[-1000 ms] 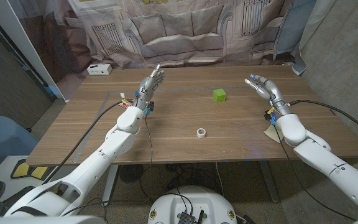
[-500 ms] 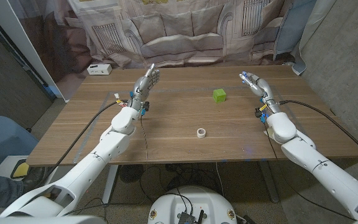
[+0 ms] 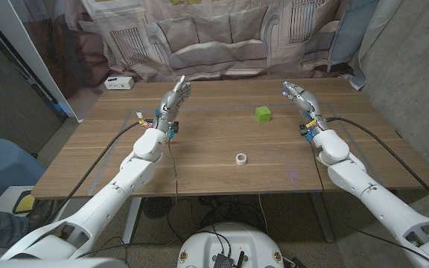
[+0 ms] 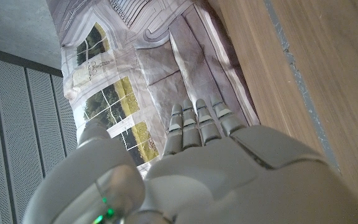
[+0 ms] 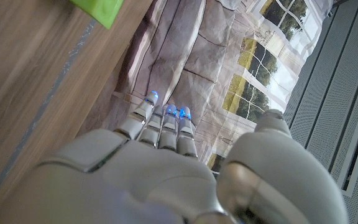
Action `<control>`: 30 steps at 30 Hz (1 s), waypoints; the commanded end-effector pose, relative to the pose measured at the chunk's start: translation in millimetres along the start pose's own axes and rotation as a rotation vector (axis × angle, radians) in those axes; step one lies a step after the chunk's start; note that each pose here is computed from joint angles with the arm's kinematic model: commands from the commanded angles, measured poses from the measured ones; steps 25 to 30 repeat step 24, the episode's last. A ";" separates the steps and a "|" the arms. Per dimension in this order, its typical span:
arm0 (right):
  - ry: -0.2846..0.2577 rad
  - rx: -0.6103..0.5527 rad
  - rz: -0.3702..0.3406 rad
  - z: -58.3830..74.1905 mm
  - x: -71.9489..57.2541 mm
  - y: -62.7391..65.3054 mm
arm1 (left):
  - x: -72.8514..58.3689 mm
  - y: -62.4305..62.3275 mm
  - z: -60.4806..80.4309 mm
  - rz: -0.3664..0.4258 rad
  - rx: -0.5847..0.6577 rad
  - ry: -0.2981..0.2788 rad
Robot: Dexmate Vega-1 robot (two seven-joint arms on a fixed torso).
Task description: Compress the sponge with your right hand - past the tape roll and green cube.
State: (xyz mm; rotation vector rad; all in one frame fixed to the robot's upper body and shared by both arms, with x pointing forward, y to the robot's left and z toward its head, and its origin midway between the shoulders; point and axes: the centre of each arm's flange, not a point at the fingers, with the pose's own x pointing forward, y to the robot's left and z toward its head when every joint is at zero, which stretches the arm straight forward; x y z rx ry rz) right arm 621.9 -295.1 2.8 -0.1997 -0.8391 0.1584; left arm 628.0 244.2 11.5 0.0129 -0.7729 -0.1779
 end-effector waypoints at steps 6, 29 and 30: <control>0.012 0.183 0.076 -20.6 20.8 8.1 | -2.2 9.3 -2.1 0.007 0.007 0.012; 0.011 0.199 0.078 -27.4 22.6 13.1 | -4.6 15.1 -5.9 0.021 -0.002 0.008; 0.011 0.199 0.078 -27.4 22.6 13.1 | -4.6 15.1 -5.9 0.021 -0.002 0.008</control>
